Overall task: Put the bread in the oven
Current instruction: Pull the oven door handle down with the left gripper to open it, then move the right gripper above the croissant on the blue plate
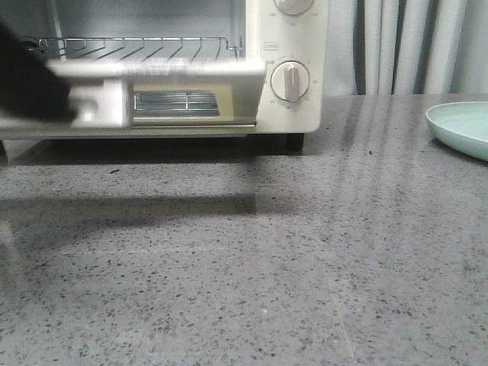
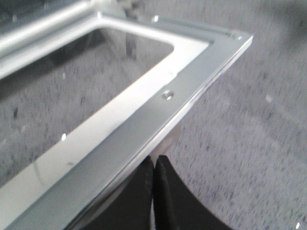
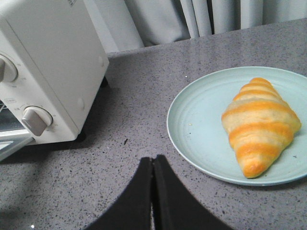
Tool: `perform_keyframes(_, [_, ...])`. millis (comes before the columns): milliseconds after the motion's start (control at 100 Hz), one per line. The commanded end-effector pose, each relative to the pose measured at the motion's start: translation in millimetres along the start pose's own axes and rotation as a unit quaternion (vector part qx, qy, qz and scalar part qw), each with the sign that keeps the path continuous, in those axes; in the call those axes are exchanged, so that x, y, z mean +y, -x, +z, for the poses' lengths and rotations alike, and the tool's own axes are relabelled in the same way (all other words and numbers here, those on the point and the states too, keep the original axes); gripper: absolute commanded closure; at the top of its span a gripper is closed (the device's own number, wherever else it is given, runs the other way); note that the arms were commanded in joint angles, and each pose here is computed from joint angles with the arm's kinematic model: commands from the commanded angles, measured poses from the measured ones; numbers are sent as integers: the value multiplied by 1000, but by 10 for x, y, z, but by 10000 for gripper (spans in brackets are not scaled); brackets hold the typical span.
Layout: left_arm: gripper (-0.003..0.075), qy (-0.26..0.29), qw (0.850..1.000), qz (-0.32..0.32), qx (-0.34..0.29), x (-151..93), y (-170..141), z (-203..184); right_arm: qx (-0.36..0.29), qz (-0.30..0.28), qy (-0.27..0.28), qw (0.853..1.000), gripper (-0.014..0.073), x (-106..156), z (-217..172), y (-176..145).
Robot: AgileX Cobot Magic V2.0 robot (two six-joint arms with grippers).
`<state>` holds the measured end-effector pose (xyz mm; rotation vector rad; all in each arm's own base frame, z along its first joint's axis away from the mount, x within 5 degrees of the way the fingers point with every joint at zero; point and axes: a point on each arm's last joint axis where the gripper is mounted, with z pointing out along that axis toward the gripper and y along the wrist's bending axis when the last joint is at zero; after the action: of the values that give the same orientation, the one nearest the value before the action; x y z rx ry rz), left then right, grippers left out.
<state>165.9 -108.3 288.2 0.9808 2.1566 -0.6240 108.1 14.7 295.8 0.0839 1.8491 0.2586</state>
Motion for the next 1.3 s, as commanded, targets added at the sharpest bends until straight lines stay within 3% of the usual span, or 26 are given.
perform_keyframes(0, [742, 41, 998, 3, -37, 55, 103, -51, -58, -4, 10, 998, 664, 39, -20, 190])
perform_keyframes(250, [742, 24, 1000, 10, -12, 17, 43, -47, -91, -4, 17, 996, 664, 72, -61, 339])
perform_keyframes(570, [742, 21, 999, 25, -11, -32, 28, -119, -75, -27, 10, 997, 664, 256, 14, 1160])
perform_keyframes(800, [742, 33, 998, 20, -49, -136, 50, -301, 60, -55, -36, 996, 664, 290, 312, 1523])
perform_keyframes(1010, [742, 58, 987, 54, -141, -410, 15, -774, 252, -81, -77, 961, 664, 222, 752, 1395])
perform_keyframes(1200, [742, 78, 971, 41, -222, -633, -98, -1151, 292, -88, -114, 946, 657, 57, 982, 1300])
perform_keyframes(1290, [742, 86, 965, 44, -245, -709, -161, -1269, 295, -66, -147, 942, 596, -130, 981, 1310])
